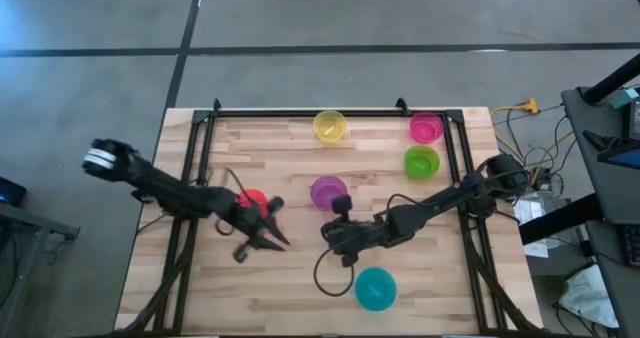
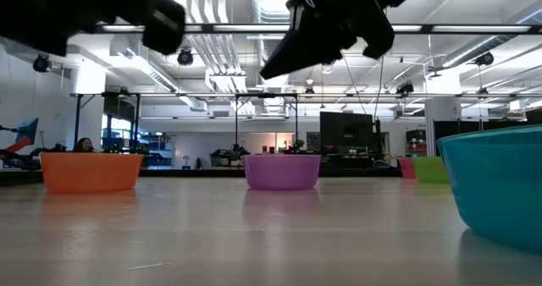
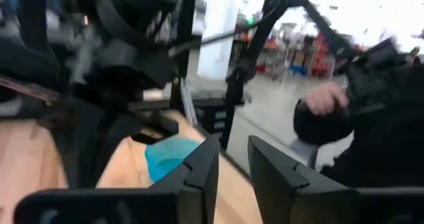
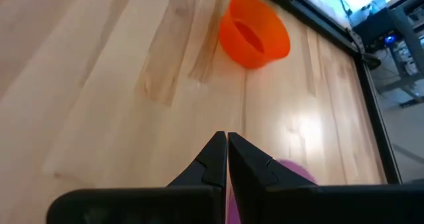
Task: Nest bowls inside each other
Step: Stack the pink bowl on top of the purple bowl
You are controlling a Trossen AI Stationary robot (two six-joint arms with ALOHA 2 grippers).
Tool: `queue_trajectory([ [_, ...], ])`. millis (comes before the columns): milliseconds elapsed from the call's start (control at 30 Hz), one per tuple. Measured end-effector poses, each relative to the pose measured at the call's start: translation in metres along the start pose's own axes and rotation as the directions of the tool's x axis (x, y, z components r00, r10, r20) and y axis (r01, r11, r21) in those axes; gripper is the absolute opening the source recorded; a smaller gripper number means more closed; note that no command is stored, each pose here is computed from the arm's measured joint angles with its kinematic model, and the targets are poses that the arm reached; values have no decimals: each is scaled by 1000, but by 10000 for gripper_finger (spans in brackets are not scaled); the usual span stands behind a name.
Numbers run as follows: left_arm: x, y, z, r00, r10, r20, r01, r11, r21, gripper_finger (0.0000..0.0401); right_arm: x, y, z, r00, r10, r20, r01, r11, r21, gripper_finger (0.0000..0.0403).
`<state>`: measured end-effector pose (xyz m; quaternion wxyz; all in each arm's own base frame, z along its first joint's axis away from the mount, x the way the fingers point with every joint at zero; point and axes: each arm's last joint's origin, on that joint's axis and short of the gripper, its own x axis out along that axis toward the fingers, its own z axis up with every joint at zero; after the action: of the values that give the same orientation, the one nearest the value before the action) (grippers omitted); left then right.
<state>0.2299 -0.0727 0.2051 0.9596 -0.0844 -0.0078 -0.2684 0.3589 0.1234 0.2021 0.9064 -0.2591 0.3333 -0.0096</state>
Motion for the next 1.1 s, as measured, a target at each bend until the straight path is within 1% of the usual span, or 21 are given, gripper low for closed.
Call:
queue_trajectory([
  [100, 27, 7, 0, 1000, 7, -18, -8, 1000, -8, 67, 1, 2, -6, 1000, 6, -25, -6, 1000, -2, 9],
  [167, 42, 12, 0, 1000, 9, -25, -10, 999, -37, 67, 1, 3, -10, 999, 9, -54, -9, 1000, 1, 9],
  [233, 53, 16, -2, 997, 0, -83, -4, 999, -51, 67, 1, 3, -15, 996, -15, -88, 15, 1000, 2, 9],
  [300, 58, 19, -2, 981, -12, -194, 0, 998, -58, 67, 1, 2, -19, 988, -75, -138, 76, 997, 4, 9],
  [367, 60, 22, 0, 942, 30, -335, -64, 994, -90, 67, -1, 1, -25, 972, -138, -190, 141, 990, 5, 9],
  [400, 61, 24, 2, 914, 84, -397, -129, 988, -88, 67, -2, 0, -28, 962, -165, -218, 170, 985, 1, 9],
  [433, 58, 26, 4, 872, 159, -462, -213, 975, -67, 67, -3, -1, -31, 951, -191, -241, 196, 981, -1, 9],
  [467, 55, 27, 5, 816, 250, -522, -308, 951, -25, 67, -4, -1, -33, 941, -217, -261, 224, 975, -2, 9],
  [500, 54, 29, 6, 753, 358, -552, -405, 914, 40, 67, -5, -2, -35, 930, -242, -278, 251, 968, -4, 9],
  [533, 52, 30, 7, 684, 464, -563, -490, 864, 117, 67, -6, -3, -38, 917, -271, -294, 280, 960, -13, 9],
  [567, 48, 30, 5, 597, 564, -571, -561, 802, 205, 67, -7, -3, -40, 904, -303, -301, 313, 950, -18, 9],
  [600, 43, 30, 3, 505, 658, -559, -619, 727, 297, 67, -8, -4, -42, 891, -336, -304, 347, 938, -19, 9],
  [633, 39, 31, 2, 424, 738, -525, -662, 648, 377, 67, -10, -5, -44, 879, -365, -308, 376, 926, -22, 9],
  [667, 37, 31, 2, 366, 797, -481, -692, 579, 431, 67, -11, -6, -47, 866, -391, -313, 403, 915, -28, 9],
  [700, 35, 31, 1, 322, 835, -446, -711, 524, 469, 67, -12, -7, -49, 856, -411, -313, 426, 904, -22, 9],
  [733, 32, 31, 0, 293, 855, -427, -717, 492, 494, 67, -14, -7, -50, 852, -424, -308, 443, 897, -12, 9],
  [767, 31, 31, -1, 286, 859, -424, -715, 486, 503, 67, -15, -8, -52, 848, -429, -311, 448, 894, -13, 9],
  [867, 31, 30, -1, 296, 854, -429, -710, 497, 499, 67, -19, -9, -55, 848, -431, -309, 456, 890, 10, 9],
  [1033, 31, 30, 1, 301, 854, -425, -712, 498, 496, 67, -27, -10, -69, 843, -430, -323, 464, 885, 32, 9],
  [1067, 31, 30, 2, 303, 854, -423, -713, 498, 493, 67, -29, -11, -71, 841, -434, -322, 476, 878, 60, 9],
  [1100, 30, 29, 2, 304, 853, -424, -713, 499, 493, 67, -32, -14, -73, 836, -447, -318, 499, 861, 101, 9],
])
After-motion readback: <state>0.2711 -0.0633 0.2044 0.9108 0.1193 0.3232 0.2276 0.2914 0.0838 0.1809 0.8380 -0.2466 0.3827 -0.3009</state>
